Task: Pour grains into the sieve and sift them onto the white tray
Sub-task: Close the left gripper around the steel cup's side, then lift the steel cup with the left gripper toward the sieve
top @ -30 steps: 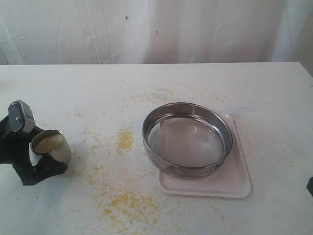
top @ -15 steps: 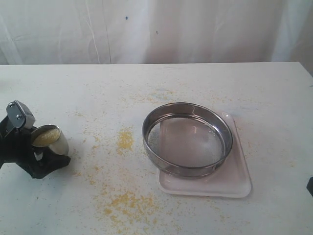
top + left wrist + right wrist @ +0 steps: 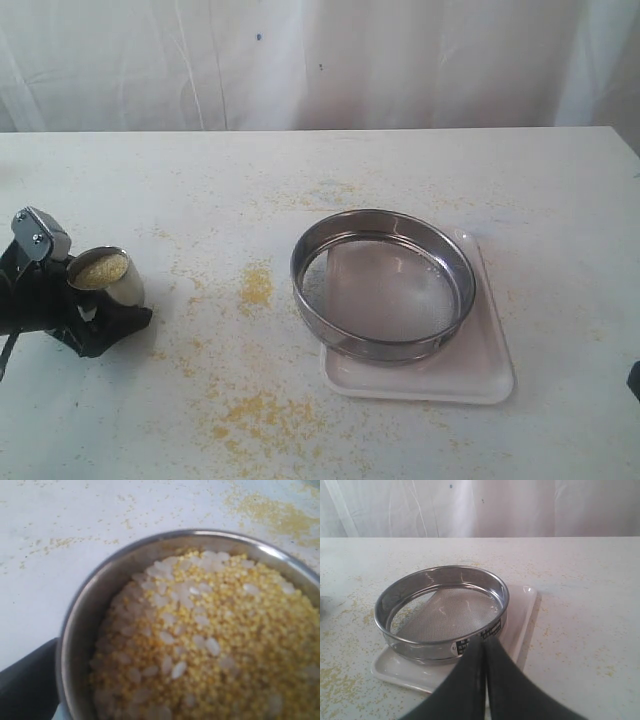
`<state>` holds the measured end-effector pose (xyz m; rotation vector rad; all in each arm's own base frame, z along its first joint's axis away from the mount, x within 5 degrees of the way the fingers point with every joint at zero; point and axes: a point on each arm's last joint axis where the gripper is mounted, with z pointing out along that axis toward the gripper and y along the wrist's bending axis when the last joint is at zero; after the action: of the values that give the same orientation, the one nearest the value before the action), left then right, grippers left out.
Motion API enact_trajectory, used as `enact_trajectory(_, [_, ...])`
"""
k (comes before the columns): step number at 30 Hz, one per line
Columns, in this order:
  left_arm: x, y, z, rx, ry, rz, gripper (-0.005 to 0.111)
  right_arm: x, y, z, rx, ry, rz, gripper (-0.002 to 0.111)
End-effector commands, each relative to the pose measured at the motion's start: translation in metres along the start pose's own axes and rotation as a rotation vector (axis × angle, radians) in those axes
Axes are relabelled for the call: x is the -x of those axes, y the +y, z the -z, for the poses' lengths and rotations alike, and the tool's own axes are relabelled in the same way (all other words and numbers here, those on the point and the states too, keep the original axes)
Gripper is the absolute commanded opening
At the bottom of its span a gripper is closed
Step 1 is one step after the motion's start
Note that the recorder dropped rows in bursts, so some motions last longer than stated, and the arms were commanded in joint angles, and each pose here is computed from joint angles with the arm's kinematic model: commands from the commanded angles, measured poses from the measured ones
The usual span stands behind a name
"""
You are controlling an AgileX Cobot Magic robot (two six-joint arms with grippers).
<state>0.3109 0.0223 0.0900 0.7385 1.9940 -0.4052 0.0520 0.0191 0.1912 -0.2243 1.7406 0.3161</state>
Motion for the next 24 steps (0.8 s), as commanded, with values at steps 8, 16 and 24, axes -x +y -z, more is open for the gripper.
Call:
enact_trajectory(8, [0.0040,0.0021,-0.0010,0.036,-0.059,0.051,0.105,-0.0012,-0.0005,0.0000,-0.006,-0.005,-0.001,0.000])
enact_trajectory(16, [0.0066,0.0017,-0.0008,0.032,-0.087,0.025,0.088,-0.0012,-0.0005,0.0000,-0.006,-0.005,-0.001,0.000])
enact_trajectory(24, [0.0059,0.0019,-0.0009,0.038,-0.079,-0.068,0.023,-0.0012,-0.0005,0.0000,-0.006,-0.005,-0.001,0.000])
